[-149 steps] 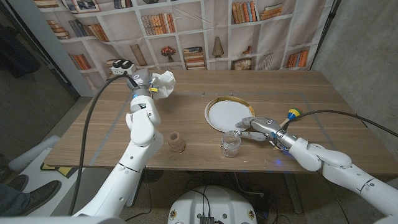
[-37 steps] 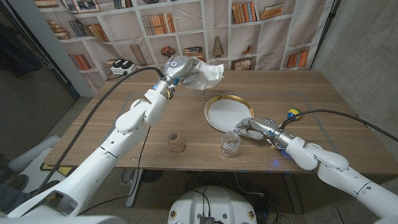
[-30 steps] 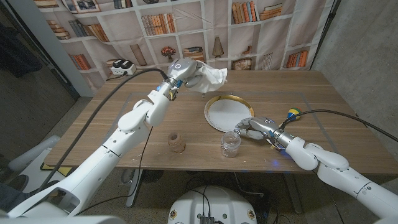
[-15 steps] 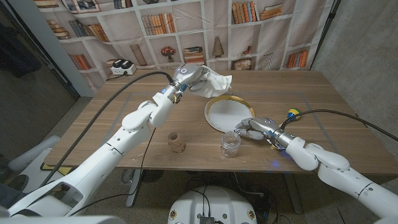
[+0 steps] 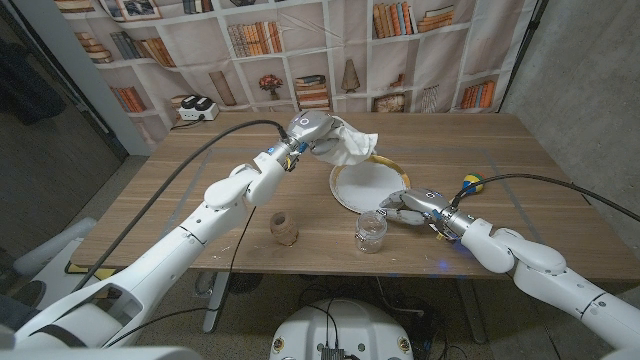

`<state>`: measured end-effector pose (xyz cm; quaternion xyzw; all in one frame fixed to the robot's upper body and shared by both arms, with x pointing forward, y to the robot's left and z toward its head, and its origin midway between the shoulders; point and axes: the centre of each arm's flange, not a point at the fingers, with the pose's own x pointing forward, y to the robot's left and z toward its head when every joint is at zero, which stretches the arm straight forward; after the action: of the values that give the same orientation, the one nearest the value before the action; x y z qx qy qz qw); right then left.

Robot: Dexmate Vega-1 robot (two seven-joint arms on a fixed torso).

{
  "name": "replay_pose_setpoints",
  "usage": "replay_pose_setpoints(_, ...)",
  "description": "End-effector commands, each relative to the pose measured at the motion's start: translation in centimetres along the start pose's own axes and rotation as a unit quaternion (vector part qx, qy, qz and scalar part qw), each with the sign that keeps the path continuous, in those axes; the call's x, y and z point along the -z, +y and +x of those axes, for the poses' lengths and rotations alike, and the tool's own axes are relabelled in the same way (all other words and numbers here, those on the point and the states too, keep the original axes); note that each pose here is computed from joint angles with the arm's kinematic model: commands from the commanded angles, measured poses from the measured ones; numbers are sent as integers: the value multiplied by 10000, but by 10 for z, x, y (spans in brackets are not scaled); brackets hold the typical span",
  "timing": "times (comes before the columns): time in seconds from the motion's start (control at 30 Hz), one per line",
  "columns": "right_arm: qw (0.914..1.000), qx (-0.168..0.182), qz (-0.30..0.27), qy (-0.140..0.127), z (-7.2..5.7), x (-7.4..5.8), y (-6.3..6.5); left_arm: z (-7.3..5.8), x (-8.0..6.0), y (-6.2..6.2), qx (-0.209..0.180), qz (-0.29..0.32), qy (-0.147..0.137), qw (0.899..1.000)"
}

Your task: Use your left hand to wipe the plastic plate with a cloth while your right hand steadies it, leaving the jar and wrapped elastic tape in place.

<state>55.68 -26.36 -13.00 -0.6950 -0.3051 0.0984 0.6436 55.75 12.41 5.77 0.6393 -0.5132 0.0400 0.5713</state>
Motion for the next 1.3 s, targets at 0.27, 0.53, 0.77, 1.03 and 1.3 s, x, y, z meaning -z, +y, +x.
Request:
replay_pose_setpoints(0.27,9997,-56,-177,-175,7,-1,-6,17,-9,-31,610,-97,-265,9977)
replay_pose_setpoints(0.53,9998,-6,-145,-113,7,2,-7,25,-10,-40,857,-14,-352,9957)
replay_pose_setpoints(0.77,9999,-1,-94,-83,6,2,-6,34,-14,-46,1201,126,-520,9913)
replay_pose_setpoints(1.03,9998,-20,-117,-136,6,-1,-5,39,-20,-52,1332,300,-635,9886)
replay_pose_setpoints(1.3,9998,-12,-120,-153,6,-3,-6,39,-24,-58,1164,505,-634,9899)
